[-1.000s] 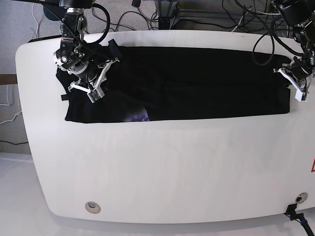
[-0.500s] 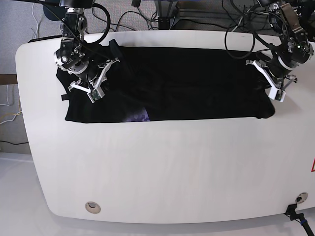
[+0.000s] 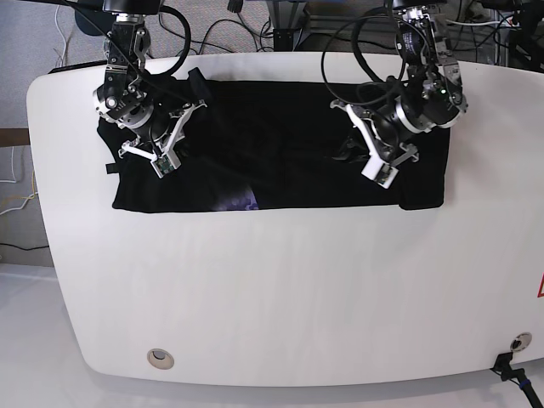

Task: Fold the T-shirt properly
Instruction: 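Move the left gripper inward and grasp the shirt's other end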

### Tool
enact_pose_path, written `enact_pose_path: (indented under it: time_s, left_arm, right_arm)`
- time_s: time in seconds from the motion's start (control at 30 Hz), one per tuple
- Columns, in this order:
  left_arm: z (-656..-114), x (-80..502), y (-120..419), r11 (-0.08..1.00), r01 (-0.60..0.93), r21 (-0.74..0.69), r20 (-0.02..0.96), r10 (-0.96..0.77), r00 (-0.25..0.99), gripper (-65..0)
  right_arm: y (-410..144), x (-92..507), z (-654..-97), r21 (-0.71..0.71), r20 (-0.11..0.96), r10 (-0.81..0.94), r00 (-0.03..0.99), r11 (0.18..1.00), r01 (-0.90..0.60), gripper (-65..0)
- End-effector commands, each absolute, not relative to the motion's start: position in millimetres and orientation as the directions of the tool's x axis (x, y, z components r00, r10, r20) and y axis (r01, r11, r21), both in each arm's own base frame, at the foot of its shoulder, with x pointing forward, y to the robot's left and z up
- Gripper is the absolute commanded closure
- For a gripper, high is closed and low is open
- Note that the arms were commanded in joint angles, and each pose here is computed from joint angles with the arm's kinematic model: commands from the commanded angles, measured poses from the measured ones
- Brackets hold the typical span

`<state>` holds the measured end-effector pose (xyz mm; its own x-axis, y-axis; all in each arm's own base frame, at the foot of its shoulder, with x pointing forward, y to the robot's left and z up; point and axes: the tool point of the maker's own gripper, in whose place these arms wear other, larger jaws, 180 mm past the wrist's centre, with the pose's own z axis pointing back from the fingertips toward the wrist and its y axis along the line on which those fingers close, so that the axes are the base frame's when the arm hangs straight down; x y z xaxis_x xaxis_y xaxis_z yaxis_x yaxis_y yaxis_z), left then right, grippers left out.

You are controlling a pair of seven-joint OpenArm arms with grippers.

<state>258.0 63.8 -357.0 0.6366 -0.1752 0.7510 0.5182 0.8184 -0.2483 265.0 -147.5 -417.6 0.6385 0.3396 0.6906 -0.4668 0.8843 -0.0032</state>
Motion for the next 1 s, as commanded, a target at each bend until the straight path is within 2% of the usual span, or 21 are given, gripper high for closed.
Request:
enact_pose_path:
  time_s: [0.0,0.1,0.13,0.23,0.3,0.43,0.53,0.67,0.87,0.97]
  left_arm:
    - [-342.4,262.7,44.6,0.784,0.567,-0.252,0.789,-0.172,0.59,-5.2]
    - [-341.4,263.0,44.4,0.782,0.574,-0.246,0.791,-0.181,0.585,-6.7]
    - [-340.3,265.1,48.2,0.787,0.57,-0.237,0.793,-0.182,0.582,-9.8]
    - [-335.6,274.0,85.7,0.829,0.537,-0.16,0.795,-0.214,0.568,-25.0]
    - [-329.7,283.6,114.6,0.857,0.505,-0.102,0.797,-0.233,0.557,-30.9]
    - [-320.1,293.2,155.9,0.861,0.509,0.025,0.775,-0.338,0.534,-31.4]
    - [-317.7,293.4,168.9,0.854,0.516,0.066,0.759,-0.379,0.53,-32.8]
    - [-322.4,290.5,175.6,0.855,0.51,0.091,0.737,-0.402,0.543,-39.7]
    - [-339.9,286.6,171.2,0.823,0.543,0.167,0.657,-0.504,0.561,-39.7]
    - [-347.0,289.2,166.7,0.85,0.497,0.178,0.636,-0.484,0.601,-40.0]
  right_arm:
    - [-149.8,269.5,-411.6,-0.014,0.702,0.342,0.624,0.883,-0.469,0.0]
    - [-149.3,269.5,-411.6,-0.014,0.702,0.343,0.624,0.883,-0.47,0.0]
    - [-149.3,269.5,-411.6,-0.014,0.702,0.343,0.624,0.883,-0.47,0.0]
    - [-148.7,269.4,-411.7,-0.013,0.703,0.342,0.624,0.883,-0.47,0.0]
    - [-148.8,269.2,-412.1,-0.012,0.702,0.342,0.625,0.883,-0.469,0.0]
    - [-144.3,269.0,-412.7,-0.003,0.705,0.335,0.626,0.883,-0.469,0.0]
    - [-143.0,269.0,-412.7,0.0,0.706,0.333,0.625,0.883,-0.47,0.0]
    - [-128.3,263.8,-422.0,0.026,0.692,0.345,0.634,0.866,-0.499,0.0]
    - [-127.1,260.8,-428.6,0.044,0.681,0.336,0.65,0.868,-0.495,0.0]
    - [-127.1,260.8,-428.6,0.044,0.681,0.336,0.65,0.868,-0.495,0.0]
